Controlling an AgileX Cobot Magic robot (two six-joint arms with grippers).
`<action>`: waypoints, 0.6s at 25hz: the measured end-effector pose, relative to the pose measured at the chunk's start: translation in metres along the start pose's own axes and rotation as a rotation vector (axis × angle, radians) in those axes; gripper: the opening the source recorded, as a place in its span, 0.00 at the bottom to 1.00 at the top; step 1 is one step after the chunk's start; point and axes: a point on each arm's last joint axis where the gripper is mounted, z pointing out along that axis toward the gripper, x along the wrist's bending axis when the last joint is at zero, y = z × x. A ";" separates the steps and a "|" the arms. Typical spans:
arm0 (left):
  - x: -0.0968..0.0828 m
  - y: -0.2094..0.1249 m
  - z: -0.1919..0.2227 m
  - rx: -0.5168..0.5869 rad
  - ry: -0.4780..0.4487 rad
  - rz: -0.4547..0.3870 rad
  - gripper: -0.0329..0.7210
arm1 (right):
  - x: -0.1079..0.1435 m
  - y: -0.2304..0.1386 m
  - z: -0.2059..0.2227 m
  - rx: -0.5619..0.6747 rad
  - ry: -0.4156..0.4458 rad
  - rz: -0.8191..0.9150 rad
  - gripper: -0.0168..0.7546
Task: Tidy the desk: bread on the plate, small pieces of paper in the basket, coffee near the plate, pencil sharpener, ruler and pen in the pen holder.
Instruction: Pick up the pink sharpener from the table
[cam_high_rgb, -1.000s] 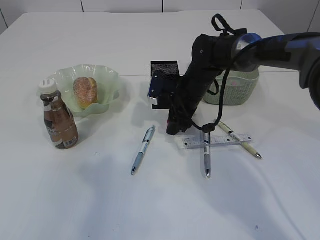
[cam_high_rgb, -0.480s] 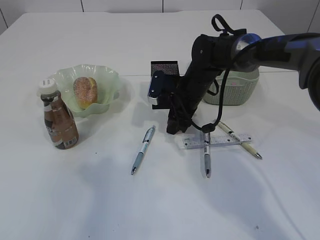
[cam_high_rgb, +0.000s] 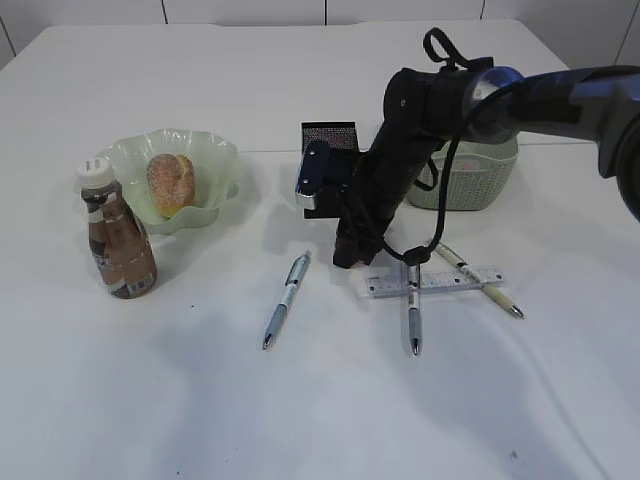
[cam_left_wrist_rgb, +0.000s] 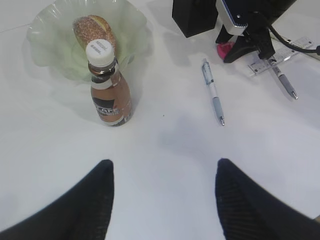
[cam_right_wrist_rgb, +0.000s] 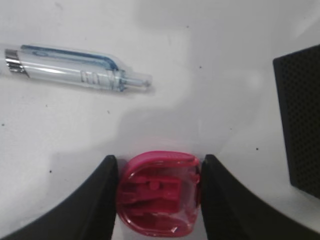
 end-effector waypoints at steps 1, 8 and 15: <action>0.000 0.000 0.000 0.000 0.000 0.000 0.64 | 0.000 0.000 0.000 0.000 0.000 0.000 0.51; 0.000 0.000 0.000 0.000 0.000 0.000 0.64 | 0.003 -0.001 0.000 0.011 0.032 0.000 0.51; 0.000 0.000 0.000 0.000 -0.001 -0.001 0.64 | 0.004 0.005 -0.018 0.042 0.127 0.050 0.51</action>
